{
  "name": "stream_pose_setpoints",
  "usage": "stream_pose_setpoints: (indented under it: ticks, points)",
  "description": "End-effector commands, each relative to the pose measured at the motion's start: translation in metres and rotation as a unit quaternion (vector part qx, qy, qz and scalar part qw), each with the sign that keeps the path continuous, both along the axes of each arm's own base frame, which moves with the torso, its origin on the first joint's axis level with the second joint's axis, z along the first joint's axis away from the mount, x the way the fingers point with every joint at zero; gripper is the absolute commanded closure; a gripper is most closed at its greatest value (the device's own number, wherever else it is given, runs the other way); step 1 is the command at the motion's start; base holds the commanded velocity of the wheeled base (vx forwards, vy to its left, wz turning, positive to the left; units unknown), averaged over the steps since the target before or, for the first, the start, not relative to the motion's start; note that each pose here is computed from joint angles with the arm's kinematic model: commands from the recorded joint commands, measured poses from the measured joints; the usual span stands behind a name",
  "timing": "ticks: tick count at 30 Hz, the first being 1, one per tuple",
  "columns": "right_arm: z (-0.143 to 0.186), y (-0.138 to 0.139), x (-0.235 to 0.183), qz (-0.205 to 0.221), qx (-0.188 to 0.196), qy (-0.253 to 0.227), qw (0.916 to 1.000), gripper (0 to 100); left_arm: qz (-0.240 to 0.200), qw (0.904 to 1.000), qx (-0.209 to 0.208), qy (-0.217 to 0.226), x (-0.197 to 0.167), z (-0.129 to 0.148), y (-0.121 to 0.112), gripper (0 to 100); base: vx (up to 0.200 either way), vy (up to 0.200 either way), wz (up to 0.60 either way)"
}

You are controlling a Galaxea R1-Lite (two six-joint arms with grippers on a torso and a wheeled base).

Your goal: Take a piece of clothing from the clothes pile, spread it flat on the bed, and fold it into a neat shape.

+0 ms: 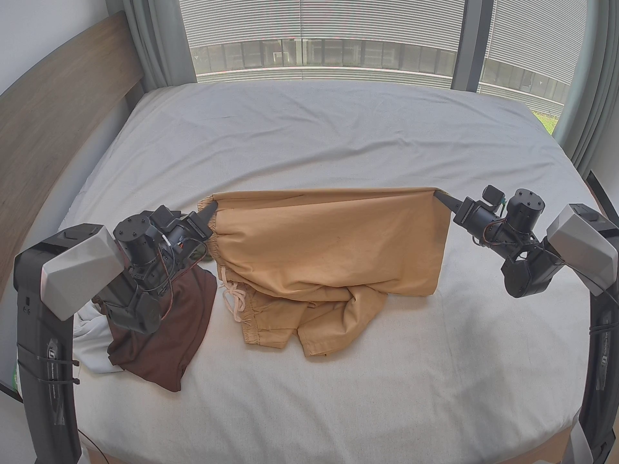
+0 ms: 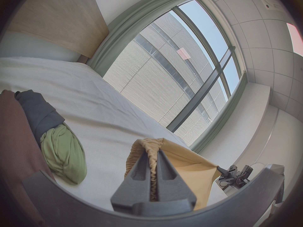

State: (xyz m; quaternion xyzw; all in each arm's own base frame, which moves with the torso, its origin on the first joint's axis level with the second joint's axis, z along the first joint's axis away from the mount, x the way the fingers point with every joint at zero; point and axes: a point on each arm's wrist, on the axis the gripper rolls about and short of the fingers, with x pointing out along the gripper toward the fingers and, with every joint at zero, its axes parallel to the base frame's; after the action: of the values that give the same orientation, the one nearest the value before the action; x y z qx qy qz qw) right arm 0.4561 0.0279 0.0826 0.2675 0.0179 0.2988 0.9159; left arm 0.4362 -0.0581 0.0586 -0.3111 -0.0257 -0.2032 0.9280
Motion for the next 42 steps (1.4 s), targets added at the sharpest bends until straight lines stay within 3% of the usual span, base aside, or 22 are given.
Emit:
stream_pose_setpoints:
  ticks: [1, 18, 19, 20, 21, 26, 31, 40, 42]
  points:
    - [-0.013, 0.0, 0.01, -0.001, 0.0, 0.004, 1.0, 100, 0.002, 1.0, -0.001, 0.002, 0.009, -0.012, -0.002, 100, 0.0, 0.0, 0.0]
    - [-0.021, -0.004, 0.023, -0.006, 0.0, -0.009, 0.9999, 100, 0.002, 0.9999, 0.001, 0.014, 0.02, -0.015, -0.003, 100, 0.0, 0.0, 0.0]
    - [-0.02, -0.004, 0.024, -0.005, 0.0, -0.01, 0.9999, 100, 0.002, 0.9999, 0.001, 0.013, 0.02, -0.015, -0.003, 0, 0.0, 0.0, 0.0]
    - [-0.021, -0.004, 0.024, -0.005, 0.0, -0.011, 0.9999, 100, 0.001, 0.9999, 0.0, 0.012, 0.021, -0.015, -0.003, 0, 0.0, 0.0, 0.0]
    - [-0.022, -0.003, 0.026, -0.006, 0.0, -0.013, 0.9999, 0, 0.002, 1.0, 0.0, 0.008, 0.022, -0.014, -0.003, 0, 0.0, 0.0, 0.0]
    - [-0.024, -0.004, 0.037, -0.021, 0.003, -0.027, 0.9994, 0, 0.009, 0.9999, -0.008, -0.009, 0.027, -0.004, -0.001, 0, 0.0, 0.0, 0.0]
    - [-0.03, -0.002, 0.03, -0.024, -0.001, -0.002, 0.9997, 0, 0.015, 0.9998, -0.011, 0.002, 0.021, -0.008, -0.006, 0, 0.0, 0.0, 0.0]
    - [-0.023, 0.012, -0.014, -0.006, -0.009, 0.044, 0.999, 0, 0.007, 0.9993, -0.005, 0.036, -0.013, -0.009, -0.009, 0, 0.0, 0.0, 0.0]
    - [-0.031, 0.031, -0.051, 0.02, -0.019, 0.086, 0.9959, 0, -0.004, 0.9983, 0.001, 0.058, -0.04, -0.001, -0.005, 0, 0.0, 0.0, 0.0]
